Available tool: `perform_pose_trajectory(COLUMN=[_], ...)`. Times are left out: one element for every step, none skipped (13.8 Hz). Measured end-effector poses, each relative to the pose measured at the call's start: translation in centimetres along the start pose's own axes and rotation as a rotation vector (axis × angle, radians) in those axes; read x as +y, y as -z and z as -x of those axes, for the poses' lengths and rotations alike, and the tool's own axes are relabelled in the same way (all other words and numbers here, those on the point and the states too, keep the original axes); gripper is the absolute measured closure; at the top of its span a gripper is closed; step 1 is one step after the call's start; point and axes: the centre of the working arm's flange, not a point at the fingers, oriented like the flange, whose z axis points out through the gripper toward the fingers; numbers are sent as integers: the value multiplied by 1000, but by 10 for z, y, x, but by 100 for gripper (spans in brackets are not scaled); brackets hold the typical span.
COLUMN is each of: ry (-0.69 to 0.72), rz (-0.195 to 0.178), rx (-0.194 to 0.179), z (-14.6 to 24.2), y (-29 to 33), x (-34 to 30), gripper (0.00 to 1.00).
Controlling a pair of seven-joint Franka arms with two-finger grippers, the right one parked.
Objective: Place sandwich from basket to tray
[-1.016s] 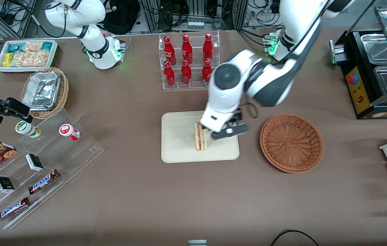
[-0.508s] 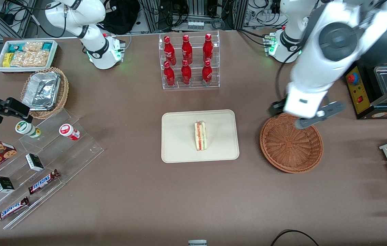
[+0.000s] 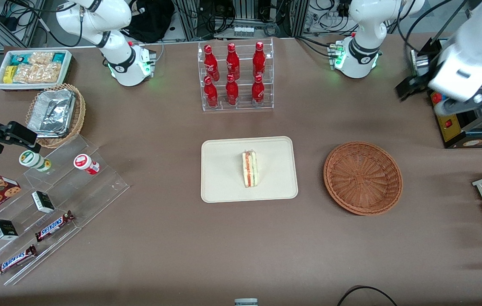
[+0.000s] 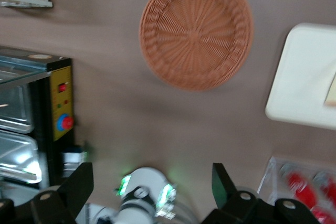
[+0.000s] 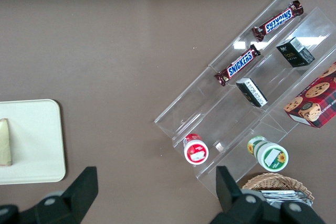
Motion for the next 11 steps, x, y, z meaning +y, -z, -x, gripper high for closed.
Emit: perform_pose_trajectory(ry=[-26, -42, -60, -77, -87, -88, -89, -93, -107, -127, -144], rz=[0, 2, 5, 14, 27, 38, 46, 48, 48, 47, 46], rx=[-7, -8, -13, -16, -17, -16, -10, -1, 7, 23, 42], z=[6, 10, 13, 14, 14, 13, 11, 8, 4, -1, -7], y=[3, 4, 4, 3, 2, 2, 2, 2, 3, 4, 5], x=[-14, -25, -37, -53, -70, -82, -88, -87, -80, -70, -61], gripper=[0, 0, 0, 0, 0, 0, 0, 0, 0, 0, 0])
